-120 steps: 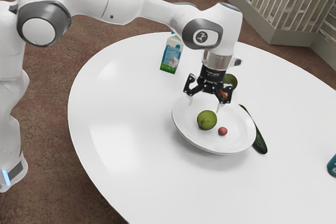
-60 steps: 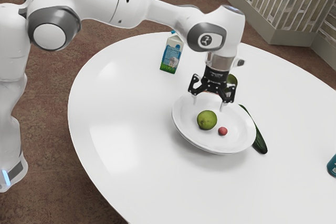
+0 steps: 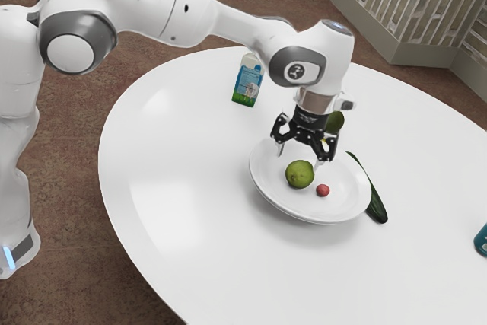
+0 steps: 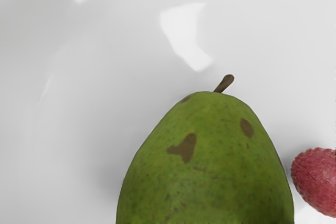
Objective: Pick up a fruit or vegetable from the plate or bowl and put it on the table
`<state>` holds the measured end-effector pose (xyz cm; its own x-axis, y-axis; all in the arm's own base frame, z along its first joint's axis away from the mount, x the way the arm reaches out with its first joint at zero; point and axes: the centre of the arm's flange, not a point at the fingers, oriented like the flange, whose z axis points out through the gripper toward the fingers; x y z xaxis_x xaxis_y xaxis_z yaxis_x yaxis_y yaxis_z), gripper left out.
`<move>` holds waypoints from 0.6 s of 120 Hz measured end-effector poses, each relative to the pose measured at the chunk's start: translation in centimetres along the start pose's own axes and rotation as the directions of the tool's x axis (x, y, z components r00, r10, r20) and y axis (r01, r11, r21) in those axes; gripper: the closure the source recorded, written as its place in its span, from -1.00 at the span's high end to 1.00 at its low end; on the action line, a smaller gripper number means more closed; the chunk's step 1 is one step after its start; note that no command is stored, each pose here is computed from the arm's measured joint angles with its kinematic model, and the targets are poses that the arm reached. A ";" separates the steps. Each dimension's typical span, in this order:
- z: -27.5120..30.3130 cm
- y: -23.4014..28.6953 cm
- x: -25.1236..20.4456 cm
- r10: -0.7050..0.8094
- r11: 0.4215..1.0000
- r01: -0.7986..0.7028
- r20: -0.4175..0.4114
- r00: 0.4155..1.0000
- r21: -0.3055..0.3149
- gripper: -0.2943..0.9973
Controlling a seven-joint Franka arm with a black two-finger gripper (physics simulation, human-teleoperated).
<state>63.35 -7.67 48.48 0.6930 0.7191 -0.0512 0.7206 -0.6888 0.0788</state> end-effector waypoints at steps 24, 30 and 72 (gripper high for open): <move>0.9 0.4 0.3 0.035 0.999 -0.035 -0.006 0.999 -0.009 0.54; 1.3 0.5 0.4 0.040 0.999 -0.040 -0.005 0.999 -0.008 0.54; 3.9 0.8 0.9 0.057 0.998 -0.057 0.015 0.998 -0.003 0.54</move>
<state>64.61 -7.93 44.63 0.7331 0.6773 -0.0613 0.6800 -0.7283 0.0847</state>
